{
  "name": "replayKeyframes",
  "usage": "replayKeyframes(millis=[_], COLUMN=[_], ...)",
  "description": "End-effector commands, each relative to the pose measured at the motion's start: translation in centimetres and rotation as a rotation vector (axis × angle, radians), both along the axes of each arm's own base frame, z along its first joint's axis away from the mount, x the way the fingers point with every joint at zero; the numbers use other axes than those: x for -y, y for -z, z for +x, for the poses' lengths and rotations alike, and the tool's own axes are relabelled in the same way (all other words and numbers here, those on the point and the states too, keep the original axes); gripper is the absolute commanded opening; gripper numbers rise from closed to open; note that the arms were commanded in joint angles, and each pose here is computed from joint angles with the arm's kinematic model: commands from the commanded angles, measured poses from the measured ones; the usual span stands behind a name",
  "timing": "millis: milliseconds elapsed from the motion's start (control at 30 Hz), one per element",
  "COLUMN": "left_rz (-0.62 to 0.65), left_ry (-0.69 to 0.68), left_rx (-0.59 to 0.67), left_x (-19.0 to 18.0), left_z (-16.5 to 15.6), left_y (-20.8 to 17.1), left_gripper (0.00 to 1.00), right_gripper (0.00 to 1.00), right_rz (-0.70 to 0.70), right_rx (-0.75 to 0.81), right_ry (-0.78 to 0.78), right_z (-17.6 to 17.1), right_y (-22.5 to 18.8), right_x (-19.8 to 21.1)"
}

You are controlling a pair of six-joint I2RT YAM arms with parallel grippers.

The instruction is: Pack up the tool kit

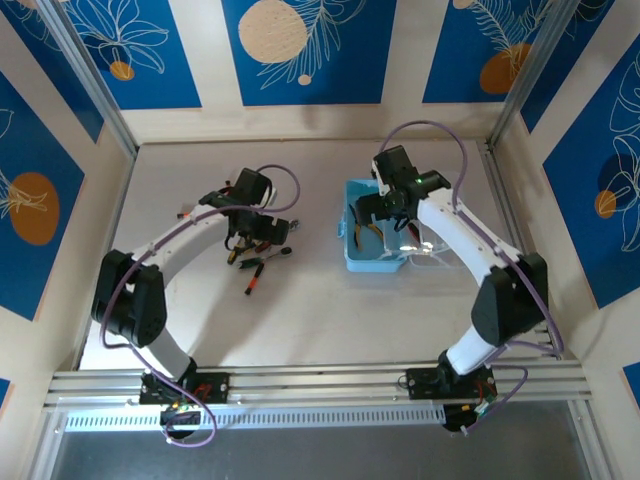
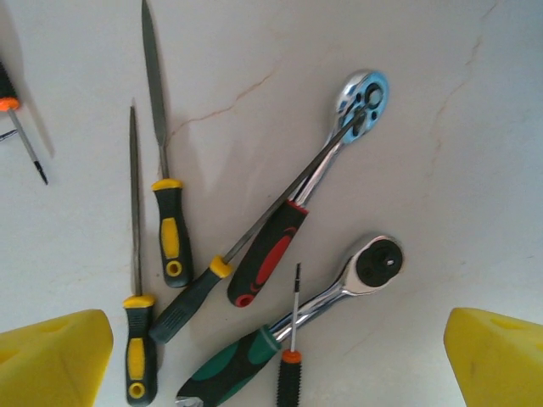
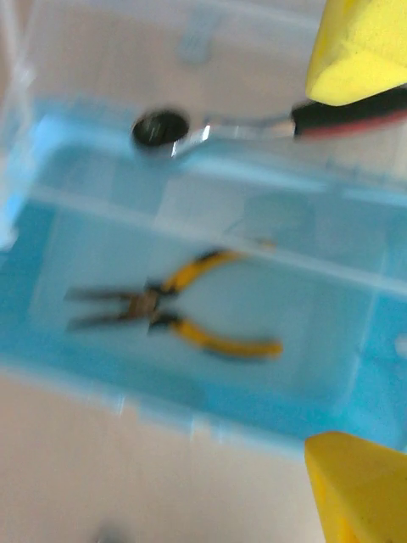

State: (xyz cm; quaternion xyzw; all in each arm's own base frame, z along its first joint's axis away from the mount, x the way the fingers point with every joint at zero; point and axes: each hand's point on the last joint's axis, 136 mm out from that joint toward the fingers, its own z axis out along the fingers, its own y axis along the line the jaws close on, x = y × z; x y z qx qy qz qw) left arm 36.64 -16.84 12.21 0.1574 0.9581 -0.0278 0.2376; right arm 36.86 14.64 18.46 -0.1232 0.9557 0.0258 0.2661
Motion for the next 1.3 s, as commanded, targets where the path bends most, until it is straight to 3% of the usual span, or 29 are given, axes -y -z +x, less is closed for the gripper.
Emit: replayKeyframes(millis=[0, 467, 933, 1267], left_rz=[0.123, 0.197, 0.112, 0.105], left_ry=[0.032, -0.091, -0.142, -0.147], left_rx=[-0.060, -0.158, -0.153, -0.179], left_x=[-1.4, -4.2, -4.4, -4.1], left_z=[-1.0, -0.7, 3.5, 4.9], left_y=[2.2, 6.7, 7.6, 9.3], left_gripper=[0.98, 0.61, 0.39, 0.34], right_gripper=[0.99, 0.99, 0.99, 0.99], right_rz=[0.210, 0.235, 0.238, 0.235], right_rx=[0.028, -0.007, -0.026, -0.036], right_ry=[-0.190, -0.205, -0.209, -0.210], right_z=[-1.9, -2.4, -2.3, -2.3], right_y=[-2.1, -0.9, -0.3, 0.0], right_x=[-4.7, -5.8, -6.2, -6.3])
